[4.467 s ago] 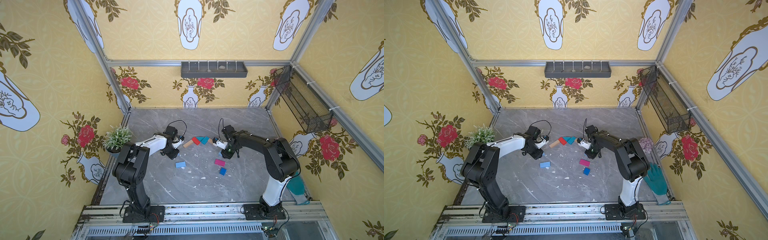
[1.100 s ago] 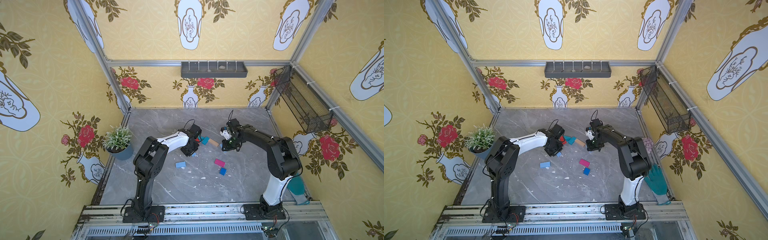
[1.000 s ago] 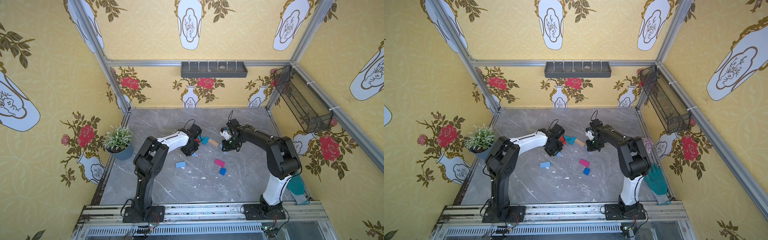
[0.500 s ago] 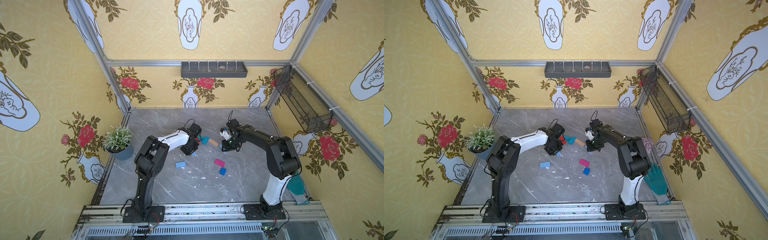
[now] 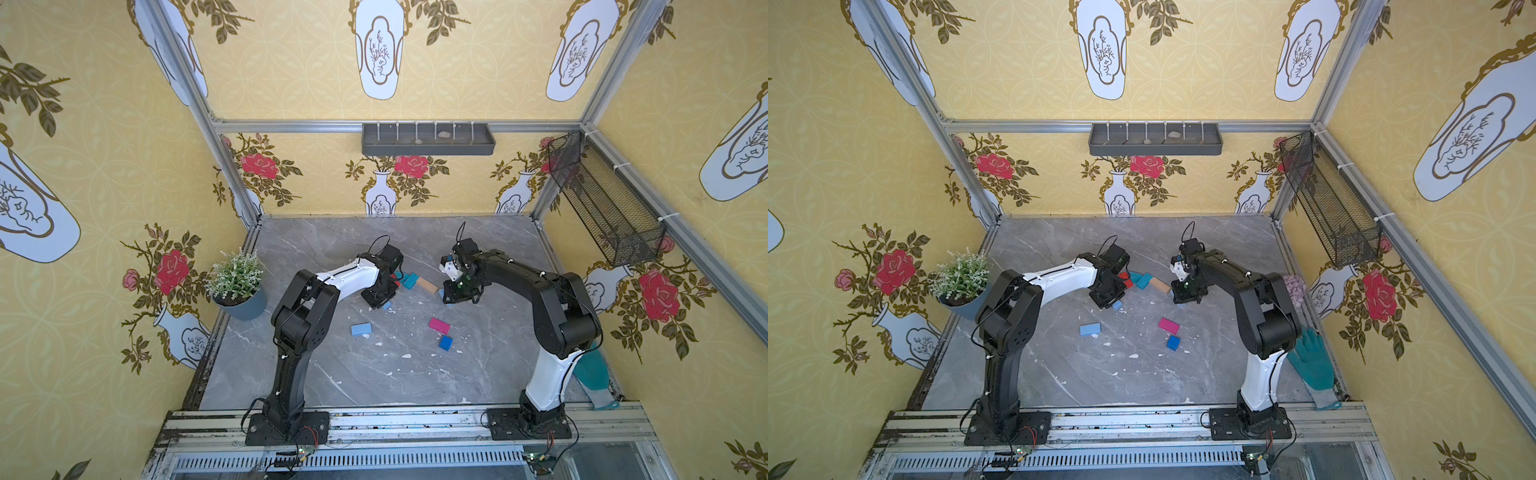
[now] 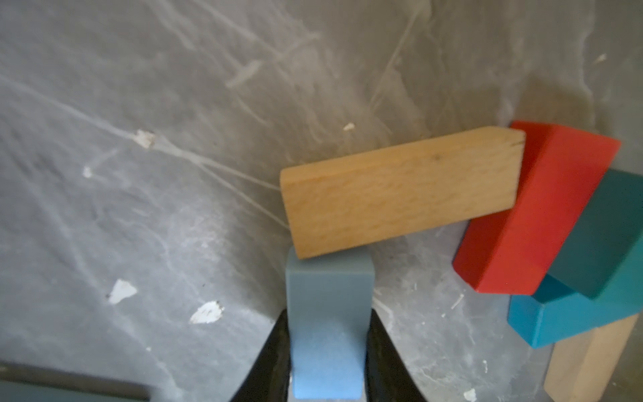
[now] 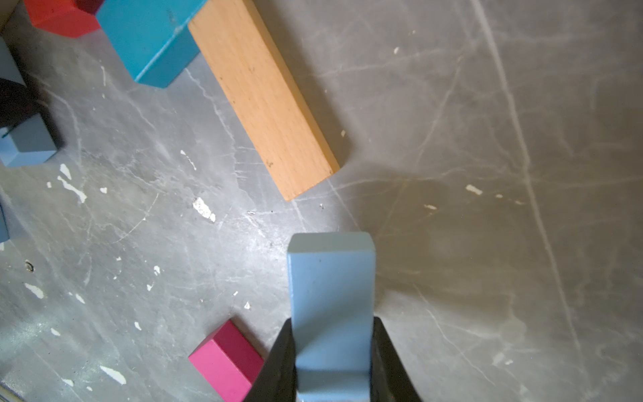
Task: Assemble a heart with building blocks
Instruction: Assemble the building block at the center of the board.
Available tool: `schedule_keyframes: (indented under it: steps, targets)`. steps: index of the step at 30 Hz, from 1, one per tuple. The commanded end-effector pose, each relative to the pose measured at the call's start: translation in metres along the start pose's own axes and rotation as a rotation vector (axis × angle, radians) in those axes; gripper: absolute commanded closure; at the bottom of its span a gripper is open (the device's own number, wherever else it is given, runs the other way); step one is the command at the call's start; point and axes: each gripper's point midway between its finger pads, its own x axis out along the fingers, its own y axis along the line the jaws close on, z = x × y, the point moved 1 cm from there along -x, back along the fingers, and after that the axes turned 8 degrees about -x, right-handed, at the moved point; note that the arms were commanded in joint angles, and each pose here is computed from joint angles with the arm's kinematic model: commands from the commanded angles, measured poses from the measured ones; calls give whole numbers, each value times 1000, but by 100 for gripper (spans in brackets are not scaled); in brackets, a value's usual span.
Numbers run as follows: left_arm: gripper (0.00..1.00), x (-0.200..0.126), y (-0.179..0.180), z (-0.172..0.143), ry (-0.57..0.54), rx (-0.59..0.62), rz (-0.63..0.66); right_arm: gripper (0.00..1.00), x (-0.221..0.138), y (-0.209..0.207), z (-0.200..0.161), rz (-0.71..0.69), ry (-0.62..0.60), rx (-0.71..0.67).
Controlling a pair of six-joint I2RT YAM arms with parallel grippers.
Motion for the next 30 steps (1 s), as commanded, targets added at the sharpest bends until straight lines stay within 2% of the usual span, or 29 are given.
schedule_keyframes:
  steps: [1,8,11,13,15,17,19,23,27,30]
  targets:
    - [75,8,14,3,-16,16,67,100,1,1,0,5,9,-8]
    - [69,8,15,5,-27,20,80,100,1,1,-1,6,14,-8]
    - [63,7,14,6,-27,23,81,100,1,1,-1,8,14,-10]
    - [51,6,15,6,-27,25,83,100,1,1,-1,7,14,-10]
    - [27,3,16,6,-28,25,86,100,2,2,-2,9,17,-8]
    - [15,-1,17,5,-28,29,85,100,2,2,-3,10,19,-7]
    - [8,-7,17,3,-27,36,74,100,2,2,-4,8,20,-3]
    - [1,-39,4,4,-72,82,-21,100,-6,2,-5,-8,1,36]
    - [1,-98,-21,21,-203,140,-242,100,-29,5,0,-61,-88,164]
    - [1,-125,-19,40,-307,207,-272,100,-40,25,9,-80,-161,276]
